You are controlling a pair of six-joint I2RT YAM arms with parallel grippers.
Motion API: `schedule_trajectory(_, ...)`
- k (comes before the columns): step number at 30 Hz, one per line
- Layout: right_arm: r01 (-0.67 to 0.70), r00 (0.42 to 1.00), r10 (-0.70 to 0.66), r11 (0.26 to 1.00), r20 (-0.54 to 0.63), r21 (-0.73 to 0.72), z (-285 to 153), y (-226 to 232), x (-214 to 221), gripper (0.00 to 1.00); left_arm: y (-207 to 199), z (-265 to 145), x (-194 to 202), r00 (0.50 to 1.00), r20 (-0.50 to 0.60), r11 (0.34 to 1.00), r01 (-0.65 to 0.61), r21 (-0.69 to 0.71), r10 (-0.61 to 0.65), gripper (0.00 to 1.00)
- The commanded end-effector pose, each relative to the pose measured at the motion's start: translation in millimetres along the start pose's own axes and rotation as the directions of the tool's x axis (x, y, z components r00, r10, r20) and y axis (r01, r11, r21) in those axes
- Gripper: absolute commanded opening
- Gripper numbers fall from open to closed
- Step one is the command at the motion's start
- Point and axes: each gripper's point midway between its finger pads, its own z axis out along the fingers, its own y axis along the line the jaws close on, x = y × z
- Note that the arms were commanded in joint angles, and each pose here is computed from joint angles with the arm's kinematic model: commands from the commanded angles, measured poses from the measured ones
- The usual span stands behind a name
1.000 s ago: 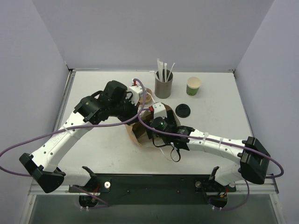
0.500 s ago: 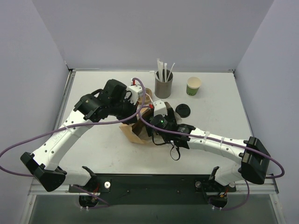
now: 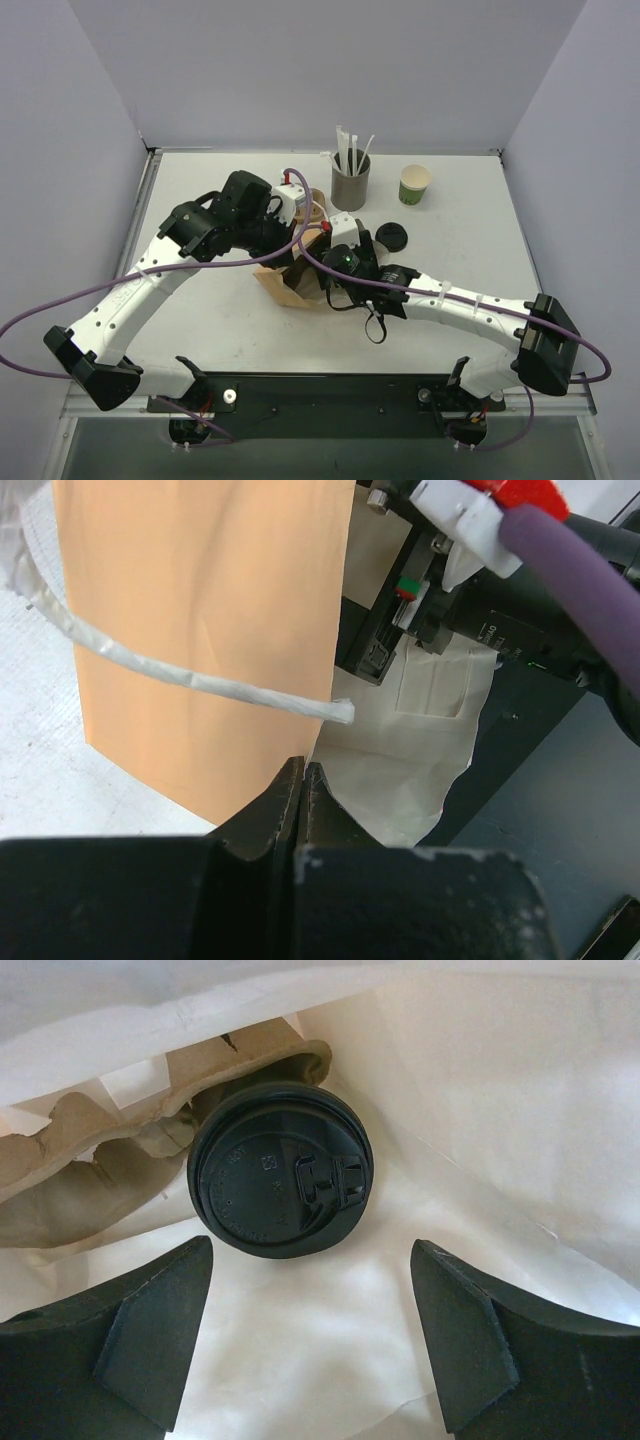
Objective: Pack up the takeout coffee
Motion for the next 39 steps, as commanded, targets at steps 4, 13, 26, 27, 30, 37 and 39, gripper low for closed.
schedule_trajectory(4, -0.023, 1.0, 0.022, 1.0, 0.021, 0.019, -5.9, -0.6, -25.6, 0.7, 9.4, -3.8, 10.2, 0.998, -0.043, 0.999, 0.037, -0.04, -0.039, 0.0)
schedule_trajectory(13, -0.026, 0.999, 0.026, 1.0, 0.037, -0.002, -8.9, 4.1, -40.9, 0.66, 29.0, -5.1, 3.6, 0.995, -0.025, 0.99, 0.091, -0.105, -0.095, 0.0)
schedule_trajectory(26, -0.043, 0.998, 0.047, 0.997, 0.051, -0.071, -19.6, 19.6, -74.1, 0.67, 59.3, -11.2, -6.7, 0.982, 0.038, 0.962, 0.188, -0.198, -0.184, 0.03)
schedule_trajectory(27, -0.045, 0.997, 0.05, 0.996, 0.053, -0.077, -20.9, 20.4, -76.8, 0.67, 61.5, -12.6, -8.3, 0.979, 0.049, 0.958, 0.204, -0.202, -0.199, 0.05)
schedule_trajectory(30, -0.051, 0.997, 0.056, 0.994, 0.055, -0.094, -25.5, 24.9, -90.7, 0.67, 67.8, -15.0, -9.3, 0.971, 0.068, 0.948, 0.239, -0.21, -0.23, 0.08)
schedule_trajectory(37, -0.093, 0.992, 0.105, 0.984, 0.077, -0.151, -41.2, 32.5, -121.6, 0.68, 85.2, -15.7, -1.6, 0.952, 0.098, 0.921, 0.307, -0.238, -0.292, 0.1)
schedule_trajectory(39, -0.1, 0.989, 0.115, 0.982, 0.089, -0.161, -47.6, 32.9, -132.6, 0.68, 89.7, -17.2, 0.0, 0.945, 0.112, 0.913, 0.326, -0.245, -0.307, 0.11)
